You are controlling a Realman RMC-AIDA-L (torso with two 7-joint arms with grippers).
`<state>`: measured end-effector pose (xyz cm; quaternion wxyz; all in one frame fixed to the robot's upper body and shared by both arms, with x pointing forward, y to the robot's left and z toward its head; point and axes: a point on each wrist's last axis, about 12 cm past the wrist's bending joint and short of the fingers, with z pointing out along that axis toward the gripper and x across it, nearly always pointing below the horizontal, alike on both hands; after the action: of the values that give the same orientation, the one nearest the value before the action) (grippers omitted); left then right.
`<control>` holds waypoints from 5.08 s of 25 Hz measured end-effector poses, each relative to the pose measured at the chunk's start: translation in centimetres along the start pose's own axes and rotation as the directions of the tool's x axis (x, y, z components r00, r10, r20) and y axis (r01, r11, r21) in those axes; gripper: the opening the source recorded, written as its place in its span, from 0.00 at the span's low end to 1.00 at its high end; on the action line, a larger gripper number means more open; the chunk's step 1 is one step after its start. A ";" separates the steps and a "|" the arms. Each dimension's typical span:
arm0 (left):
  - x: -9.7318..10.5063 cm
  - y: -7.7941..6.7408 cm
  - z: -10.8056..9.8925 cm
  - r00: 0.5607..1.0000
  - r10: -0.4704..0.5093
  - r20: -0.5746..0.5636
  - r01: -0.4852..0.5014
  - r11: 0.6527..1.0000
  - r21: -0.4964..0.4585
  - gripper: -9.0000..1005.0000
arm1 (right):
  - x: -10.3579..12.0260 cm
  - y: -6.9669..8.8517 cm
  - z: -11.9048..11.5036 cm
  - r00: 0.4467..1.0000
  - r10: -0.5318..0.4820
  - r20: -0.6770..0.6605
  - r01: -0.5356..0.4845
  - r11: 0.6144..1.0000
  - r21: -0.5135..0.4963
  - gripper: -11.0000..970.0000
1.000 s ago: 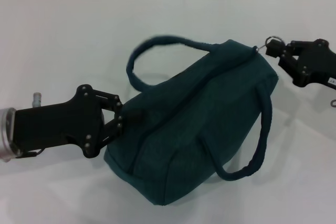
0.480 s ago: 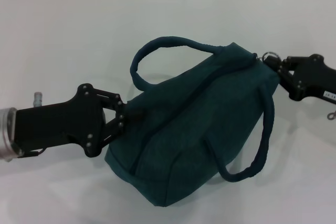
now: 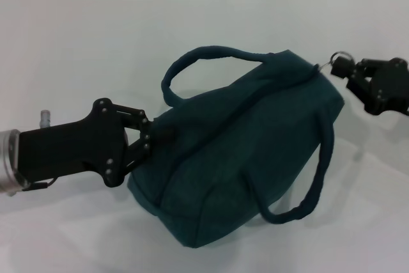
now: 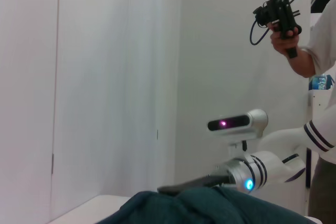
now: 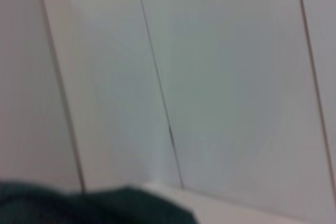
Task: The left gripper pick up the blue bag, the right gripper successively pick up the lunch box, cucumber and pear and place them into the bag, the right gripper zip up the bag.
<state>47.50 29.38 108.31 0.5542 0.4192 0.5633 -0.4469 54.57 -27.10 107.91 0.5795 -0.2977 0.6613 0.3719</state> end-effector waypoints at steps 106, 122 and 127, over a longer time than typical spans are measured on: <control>-4.3 5.1 3.8 0.948 -0.268 -0.170 0.279 0.959 0.045 0.75 | 1.0 0.4 -4.4 0.999 0.034 0.030 -0.034 0.999 0.012 0.42; -4.1 4.9 4.5 0.949 -0.257 -0.184 0.274 0.959 0.074 0.75 | 1.0 -0.8 2.0 0.996 -0.068 -0.055 0.071 0.996 0.060 0.67; -3.9 4.7 4.0 0.952 -0.255 -0.172 0.268 0.961 0.061 0.75 | 1.7 -1.2 2.1 0.994 -0.054 -0.098 0.064 0.993 0.095 0.67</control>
<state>53.22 26.75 112.12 0.4241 0.3989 0.6380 -0.5039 56.40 -25.95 105.91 0.5718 -0.3058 0.6965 0.3071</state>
